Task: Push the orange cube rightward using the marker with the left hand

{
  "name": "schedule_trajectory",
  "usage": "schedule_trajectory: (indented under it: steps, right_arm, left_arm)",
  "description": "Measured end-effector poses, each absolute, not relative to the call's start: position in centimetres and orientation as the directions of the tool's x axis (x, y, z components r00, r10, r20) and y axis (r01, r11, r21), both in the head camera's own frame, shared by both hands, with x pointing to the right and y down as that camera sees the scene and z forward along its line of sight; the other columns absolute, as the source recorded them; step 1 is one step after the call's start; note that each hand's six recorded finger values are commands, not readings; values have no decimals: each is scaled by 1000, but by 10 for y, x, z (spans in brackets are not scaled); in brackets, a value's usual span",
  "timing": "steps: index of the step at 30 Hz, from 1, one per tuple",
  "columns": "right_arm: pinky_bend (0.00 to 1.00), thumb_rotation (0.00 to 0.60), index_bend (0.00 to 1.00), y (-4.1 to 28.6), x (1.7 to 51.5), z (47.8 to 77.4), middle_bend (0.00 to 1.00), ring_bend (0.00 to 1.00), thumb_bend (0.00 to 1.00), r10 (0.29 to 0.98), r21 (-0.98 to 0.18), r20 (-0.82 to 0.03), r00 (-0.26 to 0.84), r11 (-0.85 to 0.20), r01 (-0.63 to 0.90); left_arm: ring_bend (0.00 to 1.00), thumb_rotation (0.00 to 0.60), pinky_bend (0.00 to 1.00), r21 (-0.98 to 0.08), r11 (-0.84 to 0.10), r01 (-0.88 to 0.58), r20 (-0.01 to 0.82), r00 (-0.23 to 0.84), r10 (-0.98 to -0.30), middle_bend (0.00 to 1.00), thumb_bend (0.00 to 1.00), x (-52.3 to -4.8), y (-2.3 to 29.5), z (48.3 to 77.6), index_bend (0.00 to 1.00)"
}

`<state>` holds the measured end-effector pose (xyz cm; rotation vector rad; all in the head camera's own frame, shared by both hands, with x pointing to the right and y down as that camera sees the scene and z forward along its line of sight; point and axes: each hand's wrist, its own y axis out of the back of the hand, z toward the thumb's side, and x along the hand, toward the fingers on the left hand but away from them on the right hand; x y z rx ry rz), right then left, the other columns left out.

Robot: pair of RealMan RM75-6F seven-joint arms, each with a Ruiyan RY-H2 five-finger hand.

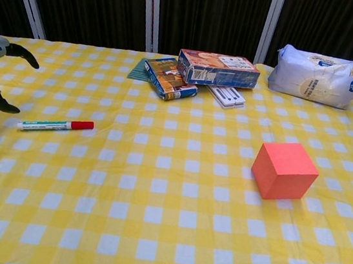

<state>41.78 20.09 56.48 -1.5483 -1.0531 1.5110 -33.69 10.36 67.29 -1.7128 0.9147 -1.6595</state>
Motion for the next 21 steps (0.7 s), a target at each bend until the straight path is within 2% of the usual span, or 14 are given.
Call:
schedule_trajectory:
  steps: [6, 11, 14, 21]
  right_arm:
    - [0, 600, 0, 201, 418, 565, 0, 0, 303, 911, -910, -412, -22, -410, 60]
    - [0, 600, 0, 201, 417, 565, 0, 0, 303, 913, -912, -408, -19, -407, 48]
    - [0, 600, 0, 201, 416, 566, 0, 0, 303, 914, -913, -406, -16, -405, 41]
    - [0, 600, 0, 200, 411, 570, 0, 0, 303, 910, -910, -414, 1, -414, 21]
  left_arm:
    - [0, 600, 67, -888, -460, 7, 460, 47, -887, 21, 193, -362, 100, 635, 140]
    - [0, 600, 58, -940, -340, 25, 340, 19, -940, 0, 127, -410, 122, 597, 55]
    - [0, 600, 48, -950, -313, 6, 313, -12, -950, 0, 70, -439, 148, 579, 12]
    - [0, 600, 43, -944, -329, -8, 328, -81, -941, 0, 65, -485, 200, 557, 0]
